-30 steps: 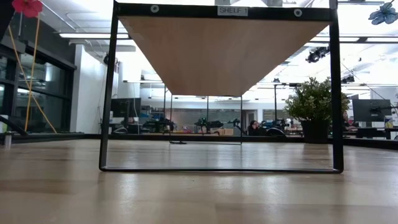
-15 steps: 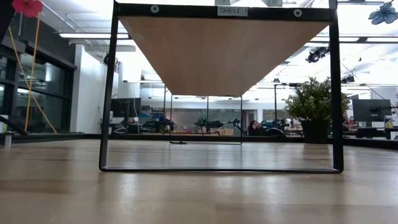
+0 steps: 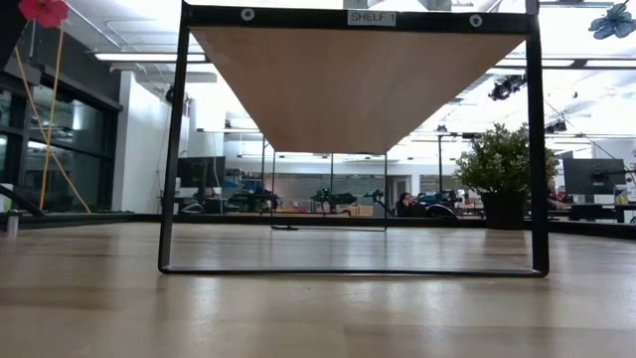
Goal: Pick and place flowers into a vace then onto a shelf
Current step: Put the violet flowers into the right transparent vase
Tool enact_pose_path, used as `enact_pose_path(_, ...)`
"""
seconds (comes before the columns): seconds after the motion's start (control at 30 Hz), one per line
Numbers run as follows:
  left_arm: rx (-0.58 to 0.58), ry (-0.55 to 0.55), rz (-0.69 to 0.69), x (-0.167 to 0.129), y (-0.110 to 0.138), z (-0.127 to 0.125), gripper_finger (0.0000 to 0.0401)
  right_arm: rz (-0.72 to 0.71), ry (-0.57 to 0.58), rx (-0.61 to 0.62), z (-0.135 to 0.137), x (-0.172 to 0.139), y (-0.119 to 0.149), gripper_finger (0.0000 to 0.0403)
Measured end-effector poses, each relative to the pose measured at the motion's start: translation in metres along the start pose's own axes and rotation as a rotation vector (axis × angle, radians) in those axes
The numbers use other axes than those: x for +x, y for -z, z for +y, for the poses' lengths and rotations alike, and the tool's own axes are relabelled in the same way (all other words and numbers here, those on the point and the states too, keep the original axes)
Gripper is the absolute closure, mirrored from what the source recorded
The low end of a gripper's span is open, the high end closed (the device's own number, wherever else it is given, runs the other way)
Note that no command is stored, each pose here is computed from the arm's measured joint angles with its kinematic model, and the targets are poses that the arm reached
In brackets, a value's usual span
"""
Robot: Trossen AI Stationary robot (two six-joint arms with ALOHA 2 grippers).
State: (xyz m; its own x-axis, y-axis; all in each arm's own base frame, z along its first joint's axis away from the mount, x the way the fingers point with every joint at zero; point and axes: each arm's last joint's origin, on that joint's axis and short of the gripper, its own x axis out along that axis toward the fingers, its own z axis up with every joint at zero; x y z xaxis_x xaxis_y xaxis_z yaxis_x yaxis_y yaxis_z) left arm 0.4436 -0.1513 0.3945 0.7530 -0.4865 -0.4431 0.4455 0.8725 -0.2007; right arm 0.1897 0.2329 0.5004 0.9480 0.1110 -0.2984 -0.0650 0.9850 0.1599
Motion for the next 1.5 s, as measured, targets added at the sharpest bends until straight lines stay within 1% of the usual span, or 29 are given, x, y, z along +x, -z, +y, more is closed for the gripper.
enact_pose_path(0.23, 0.017, 0.008, -0.055, 0.000, -0.005, -0.001, 0.0080, -0.001, 0.004, -0.001, 0.000, 0.000, 0.000, 0.0402)
enact_pose_path(0.47, 0.015, 0.012, -0.064, 0.006, -0.004, 0.001, 0.0080, 0.001, 0.002, -0.002, 0.000, 0.000, 0.000, 0.0402)
enact_pose_path(0.6, 0.021, 0.023, -0.087, 0.005, -0.007, 0.000, 0.0080, 0.003, 0.002, -0.004, 0.000, 0.000, 0.000, 0.0402)
enact_pose_path(0.83, 0.019, 0.022, -0.077, 0.003, -0.006, 0.000, 0.0080, 0.004, 0.000, -0.004, 0.000, 0.000, 0.000, 0.0402)
enact_pose_path(0.93, 0.017, 0.020, -0.068, -0.011, -0.010, -0.004, 0.0080, 0.009, -0.011, -0.003, 0.000, 0.000, 0.000, 0.0402)
enact_pose_path(1.13, 0.044, -0.026, -0.090, -0.060, -0.025, -0.017, 0.0080, 0.010, -0.011, -0.004, 0.000, 0.000, 0.001, 0.0402)
enact_pose_path(1.2, 0.047, -0.025, -0.115, -0.072, -0.030, -0.020, 0.0080, 0.011, -0.011, -0.005, 0.000, 0.000, 0.001, 0.0402)
enact_pose_path(1.3, 0.034, -0.004, -0.126, -0.090, -0.034, -0.033, 0.0080, 0.020, -0.021, -0.006, 0.000, -0.001, 0.001, 0.0402)
enact_pose_path(1.37, 0.026, 0.025, -0.120, -0.094, -0.033, -0.045, 0.0080, 0.032, -0.036, -0.010, 0.001, -0.003, 0.002, 0.0402)
enact_pose_path(1.5, 0.016, 0.089, -0.072, -0.087, -0.025, -0.072, 0.0080, 0.026, -0.047, -0.005, 0.000, -0.009, 0.001, 0.0402)
